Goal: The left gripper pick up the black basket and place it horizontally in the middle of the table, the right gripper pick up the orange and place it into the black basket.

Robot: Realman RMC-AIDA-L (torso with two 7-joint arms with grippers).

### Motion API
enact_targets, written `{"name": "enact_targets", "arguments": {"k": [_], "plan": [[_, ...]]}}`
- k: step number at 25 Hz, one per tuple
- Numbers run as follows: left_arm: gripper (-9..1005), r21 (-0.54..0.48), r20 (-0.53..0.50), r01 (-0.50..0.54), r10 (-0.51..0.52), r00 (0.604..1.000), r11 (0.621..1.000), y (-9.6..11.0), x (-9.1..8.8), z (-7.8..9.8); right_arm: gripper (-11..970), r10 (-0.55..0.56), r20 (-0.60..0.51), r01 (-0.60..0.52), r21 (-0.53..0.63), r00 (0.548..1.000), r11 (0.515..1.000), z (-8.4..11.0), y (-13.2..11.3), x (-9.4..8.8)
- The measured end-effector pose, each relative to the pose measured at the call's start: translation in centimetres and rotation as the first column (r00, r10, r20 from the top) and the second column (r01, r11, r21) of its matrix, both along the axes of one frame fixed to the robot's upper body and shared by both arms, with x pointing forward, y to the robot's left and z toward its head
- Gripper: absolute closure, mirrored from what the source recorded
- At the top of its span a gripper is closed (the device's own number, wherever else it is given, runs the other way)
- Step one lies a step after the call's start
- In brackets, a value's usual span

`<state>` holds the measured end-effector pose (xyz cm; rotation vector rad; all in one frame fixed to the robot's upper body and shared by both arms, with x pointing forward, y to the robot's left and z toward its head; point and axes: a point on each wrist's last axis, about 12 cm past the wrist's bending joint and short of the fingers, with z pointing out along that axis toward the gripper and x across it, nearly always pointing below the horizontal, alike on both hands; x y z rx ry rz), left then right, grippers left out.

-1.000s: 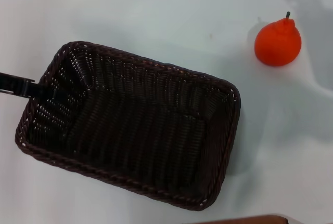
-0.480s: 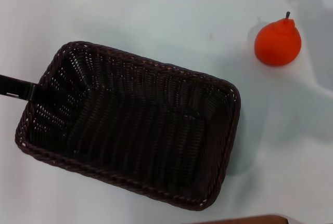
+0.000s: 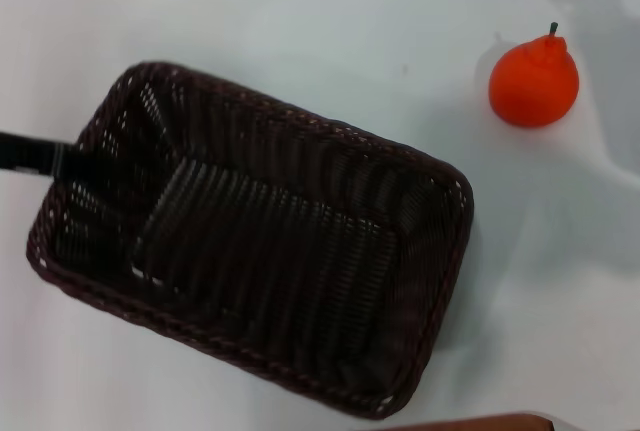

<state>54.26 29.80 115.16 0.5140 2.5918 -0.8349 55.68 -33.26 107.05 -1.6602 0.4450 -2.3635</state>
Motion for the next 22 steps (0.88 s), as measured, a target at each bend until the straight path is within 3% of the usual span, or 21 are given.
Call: {"name": "enact_targets", "arguments": {"k": [5, 11, 22], "plan": [[836, -0.142, -0.015, -0.087, 0.086, 0.996, 0.986, 0.6, -0.1, 0.2, 34, 0.001, 0.004, -0.001, -0.002, 1.000, 1.000, 0.1, 0.0, 0.1], [835, -0.239, -0.049, -0.208, 0.202, 0.978, 0.948, 1.0, 0.1, 0.1, 35, 0.002, 0.008, -0.002, -0.003, 1.000, 1.000, 0.2, 0.0, 0.2], [830, -0.285, -0.054, -0.432, 0.435, 0.899, 0.856, 2.7, 0.5, -1.3, 35, 0.003, 0.011, -0.003, -0.004, 1.000, 1.000, 0.3, 0.1, 0.3]]}}
